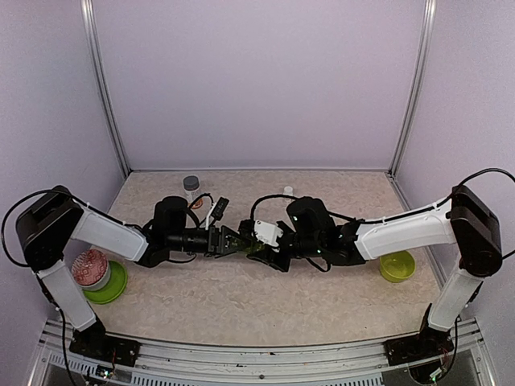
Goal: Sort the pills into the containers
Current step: Pass from the right arm to the left
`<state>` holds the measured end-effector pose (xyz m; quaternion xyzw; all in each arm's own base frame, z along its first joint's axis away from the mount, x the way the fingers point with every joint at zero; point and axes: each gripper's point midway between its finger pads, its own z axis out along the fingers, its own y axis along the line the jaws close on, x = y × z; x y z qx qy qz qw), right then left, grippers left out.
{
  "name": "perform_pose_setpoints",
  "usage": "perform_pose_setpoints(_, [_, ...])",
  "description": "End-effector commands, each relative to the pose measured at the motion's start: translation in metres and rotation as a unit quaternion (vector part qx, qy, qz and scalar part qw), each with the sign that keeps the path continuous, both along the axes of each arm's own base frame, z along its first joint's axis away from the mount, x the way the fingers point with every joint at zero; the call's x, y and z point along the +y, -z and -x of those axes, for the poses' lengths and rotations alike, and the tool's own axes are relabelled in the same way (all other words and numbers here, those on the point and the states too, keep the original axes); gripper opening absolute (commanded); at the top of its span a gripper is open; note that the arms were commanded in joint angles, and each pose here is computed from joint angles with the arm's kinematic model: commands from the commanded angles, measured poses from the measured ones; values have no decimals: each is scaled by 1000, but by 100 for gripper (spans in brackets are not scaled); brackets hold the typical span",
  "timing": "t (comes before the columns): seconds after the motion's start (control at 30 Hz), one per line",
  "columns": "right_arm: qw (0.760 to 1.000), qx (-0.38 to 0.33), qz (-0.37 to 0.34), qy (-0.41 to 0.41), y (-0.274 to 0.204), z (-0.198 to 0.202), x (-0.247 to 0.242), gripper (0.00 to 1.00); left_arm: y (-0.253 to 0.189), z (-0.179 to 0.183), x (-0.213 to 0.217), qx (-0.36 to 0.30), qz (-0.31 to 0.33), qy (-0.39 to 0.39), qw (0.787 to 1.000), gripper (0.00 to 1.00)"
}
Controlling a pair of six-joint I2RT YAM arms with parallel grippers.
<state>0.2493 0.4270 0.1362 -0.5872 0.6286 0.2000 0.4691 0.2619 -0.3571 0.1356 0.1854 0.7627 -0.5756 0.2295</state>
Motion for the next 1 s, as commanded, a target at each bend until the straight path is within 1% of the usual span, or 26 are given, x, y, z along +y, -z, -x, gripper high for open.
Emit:
perform_pose_setpoints(0.0, [1000, -11, -13, -9, -10, 6, 3, 28, -5, 2, -8, -9, 13, 16, 1000, 59])
perform_pose_setpoints(0.1, [1000, -12, -12, -8, -9, 5, 3, 28, -5, 4, -9, -6, 16, 20, 1000, 49])
perform_pose_setpoints(0.27, [1000, -11, -9, -10, -7, 6, 4, 28, -5, 3, -10, -6, 20, 21, 1000, 40])
perform_pose_setpoints(0.37, [1000, -14, -9, -8, -7, 5, 3, 29, -5, 4, -11, -3, 23, 24, 999, 33])
perform_pose_setpoints(0.4, [1000, -15, -7, -7, -6, 5, 3, 30, -5, 4, -12, -2, 24, 24, 999, 28])
perform_pose_setpoints(0.47, [1000, -17, -5, -4, -4, 4, 3, 33, -6, 4, -12, -1, 28, 27, 999, 23])
perform_pose_setpoints(0.63, [1000, -22, -3, 1, -2, 1, 3, 41, -8, 7, -14, 6, 38, 34, 999, 14])
perform_pose_setpoints(0.67, [1000, -24, -3, 2, -2, 1, 3, 44, -8, 7, -14, 7, 39, 34, 999, 13])
perform_pose_setpoints(0.7, [1000, -25, -4, 3, -3, 0, 3, 49, -7, 7, -14, 8, 38, 34, 999, 13])
perform_pose_setpoints(0.8, [999, -32, -7, 9, -8, -2, 1, 69, -7, 5, -12, 15, 38, 27, 999, 14])
perform_pose_setpoints(0.83, [999, -36, -8, 12, -11, -3, -1, 79, -6, 4, -12, 19, 37, 22, 999, 14])
perform_pose_setpoints(0.9, [999, -41, -8, 16, -14, -3, -4, 91, -6, 2, -11, 29, 36, 13, 999, 15])
perform_pose_setpoints(0.97, [999, -43, -5, 20, -16, -1, -9, 96, -7, 0, -9, 35, 36, 4, 999, 15])
